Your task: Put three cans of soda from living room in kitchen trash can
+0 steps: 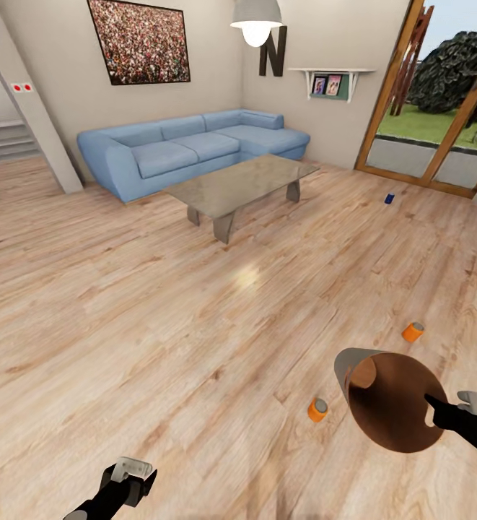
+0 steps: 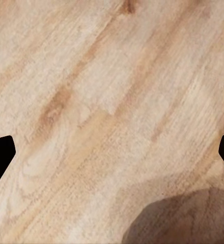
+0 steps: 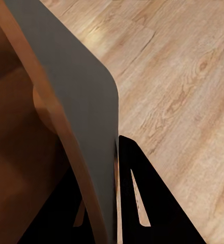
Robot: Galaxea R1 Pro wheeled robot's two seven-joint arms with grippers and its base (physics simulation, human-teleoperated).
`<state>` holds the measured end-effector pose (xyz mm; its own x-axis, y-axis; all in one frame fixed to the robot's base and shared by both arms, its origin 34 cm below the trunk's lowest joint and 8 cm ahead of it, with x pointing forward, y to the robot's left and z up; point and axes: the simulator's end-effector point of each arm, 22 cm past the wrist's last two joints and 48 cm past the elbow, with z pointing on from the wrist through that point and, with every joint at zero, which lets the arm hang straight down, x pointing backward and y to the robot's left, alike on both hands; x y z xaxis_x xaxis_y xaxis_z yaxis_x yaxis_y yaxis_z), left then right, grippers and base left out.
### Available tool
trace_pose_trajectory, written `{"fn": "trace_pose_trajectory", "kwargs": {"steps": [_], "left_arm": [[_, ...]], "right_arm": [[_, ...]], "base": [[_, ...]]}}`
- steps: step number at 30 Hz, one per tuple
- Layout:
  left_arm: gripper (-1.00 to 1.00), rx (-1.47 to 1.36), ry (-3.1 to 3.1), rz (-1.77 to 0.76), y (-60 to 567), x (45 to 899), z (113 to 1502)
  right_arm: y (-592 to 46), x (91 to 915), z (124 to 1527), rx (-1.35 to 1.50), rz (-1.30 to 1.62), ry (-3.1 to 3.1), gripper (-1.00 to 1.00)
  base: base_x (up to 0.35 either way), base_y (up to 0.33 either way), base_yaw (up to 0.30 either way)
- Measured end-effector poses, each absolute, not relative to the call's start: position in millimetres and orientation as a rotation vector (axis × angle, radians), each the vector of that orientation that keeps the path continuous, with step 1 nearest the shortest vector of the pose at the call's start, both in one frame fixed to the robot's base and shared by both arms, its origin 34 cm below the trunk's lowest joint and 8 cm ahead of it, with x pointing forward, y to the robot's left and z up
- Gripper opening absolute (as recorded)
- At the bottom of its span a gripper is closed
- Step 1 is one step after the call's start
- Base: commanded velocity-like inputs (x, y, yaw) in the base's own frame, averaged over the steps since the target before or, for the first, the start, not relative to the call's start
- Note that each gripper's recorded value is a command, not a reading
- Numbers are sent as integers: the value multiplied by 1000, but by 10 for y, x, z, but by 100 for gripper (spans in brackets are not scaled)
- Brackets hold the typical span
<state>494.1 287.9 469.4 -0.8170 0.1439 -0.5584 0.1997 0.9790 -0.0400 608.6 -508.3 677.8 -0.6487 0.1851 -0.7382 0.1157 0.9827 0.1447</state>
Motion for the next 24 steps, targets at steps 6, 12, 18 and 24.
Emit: {"fn": "trace_pose_trajectory", "kwargs": {"steps": [6,12,18,24], "left_arm": [[100,241,2541,-129,2879,4939,4694],[100,241,2541,-129,2880,4940,4694],[100,240,2542,-129,2880,4938,4694],[100,240,2539,-128,2881,4949,4705]], "right_arm": [[-5067,6089,6776,208,110,2282,-100],[-5061,6090,6777,208,112,2281,-100],[-5042,6091,6772,210,118,2280,-100],[-5025,6098,6784,213,122,2275,-100]], "base": [[0,0,0],[0,0,0],[34,60,-70],[169,166,-196]]}}
